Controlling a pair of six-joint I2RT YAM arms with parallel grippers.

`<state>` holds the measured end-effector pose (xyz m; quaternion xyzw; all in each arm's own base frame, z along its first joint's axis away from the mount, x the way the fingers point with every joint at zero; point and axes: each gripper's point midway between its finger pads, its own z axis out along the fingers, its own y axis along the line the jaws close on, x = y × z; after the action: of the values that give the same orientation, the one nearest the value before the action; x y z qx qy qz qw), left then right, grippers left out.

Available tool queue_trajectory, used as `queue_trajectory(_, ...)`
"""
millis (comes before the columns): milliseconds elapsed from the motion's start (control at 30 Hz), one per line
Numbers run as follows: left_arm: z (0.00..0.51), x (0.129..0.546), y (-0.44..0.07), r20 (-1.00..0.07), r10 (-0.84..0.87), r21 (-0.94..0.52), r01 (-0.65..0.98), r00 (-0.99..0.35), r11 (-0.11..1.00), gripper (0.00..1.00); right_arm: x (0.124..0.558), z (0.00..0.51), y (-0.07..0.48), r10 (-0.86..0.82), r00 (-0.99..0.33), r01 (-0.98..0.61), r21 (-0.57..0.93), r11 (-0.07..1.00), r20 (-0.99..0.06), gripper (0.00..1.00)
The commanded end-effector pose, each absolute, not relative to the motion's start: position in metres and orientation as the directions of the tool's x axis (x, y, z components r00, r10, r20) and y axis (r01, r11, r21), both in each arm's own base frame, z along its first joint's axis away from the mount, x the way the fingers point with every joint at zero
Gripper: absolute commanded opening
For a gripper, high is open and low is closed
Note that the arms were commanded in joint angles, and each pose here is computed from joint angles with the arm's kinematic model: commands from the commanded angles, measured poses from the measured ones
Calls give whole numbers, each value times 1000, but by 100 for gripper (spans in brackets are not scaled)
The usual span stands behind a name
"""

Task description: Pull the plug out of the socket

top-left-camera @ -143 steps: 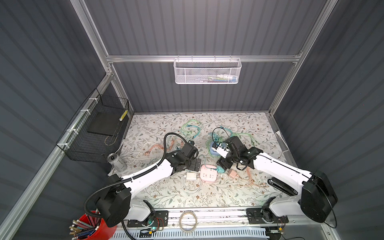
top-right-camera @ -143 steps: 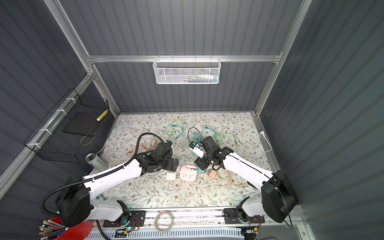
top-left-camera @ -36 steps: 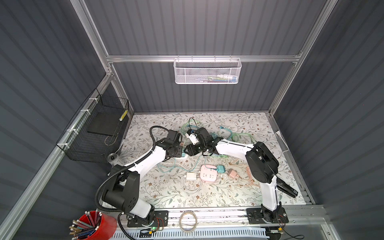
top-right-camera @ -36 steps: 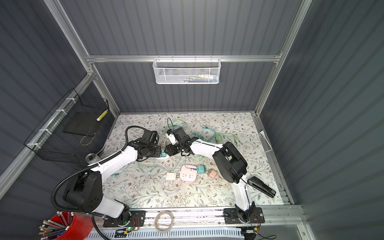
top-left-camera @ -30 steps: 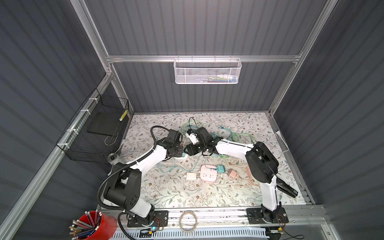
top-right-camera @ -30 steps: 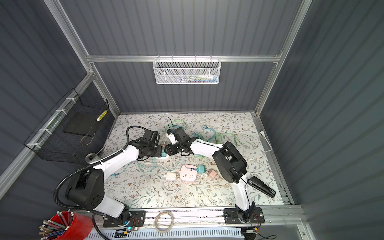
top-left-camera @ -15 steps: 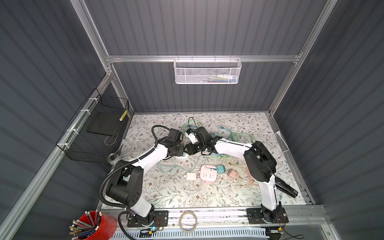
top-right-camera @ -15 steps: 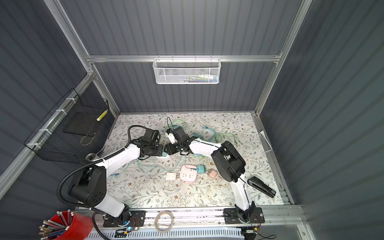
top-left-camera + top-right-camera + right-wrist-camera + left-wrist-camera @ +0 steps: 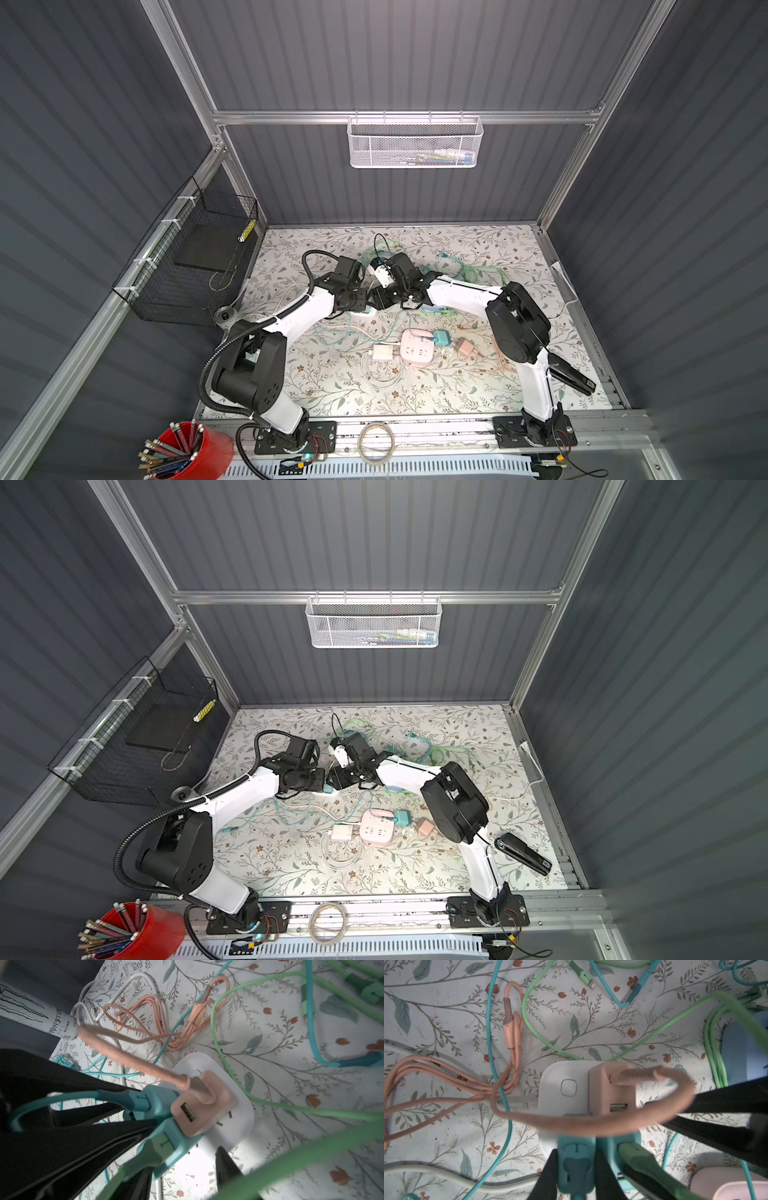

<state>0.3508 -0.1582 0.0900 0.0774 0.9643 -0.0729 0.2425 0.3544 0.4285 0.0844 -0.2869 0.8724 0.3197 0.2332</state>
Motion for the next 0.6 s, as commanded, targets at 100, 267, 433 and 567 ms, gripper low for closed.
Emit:
queue_trajectory(100, 126, 366, -171, -563, 69, -169, 197, -824, 966, 8, 341, 40, 415, -416, -773, -615, 403, 678, -479, 45)
queue_trajectory(267, 137, 369, -176, -585, 54, -194, 205, -809, 959, 6, 338, 34, 413, -429, -778, -612, 401, 682, -459, 44)
queue_trajectory(433, 143, 369, -174, -598, 47, -192, 200, -800, 961, 5, 335, 29, 411, -439, -781, -611, 398, 685, -444, 42)
queue_trajectory(567, 153, 370, -171, -620, 39, -187, 196, -784, 963, 5, 334, 24, 408, -446, -784, -608, 388, 693, -432, 41)
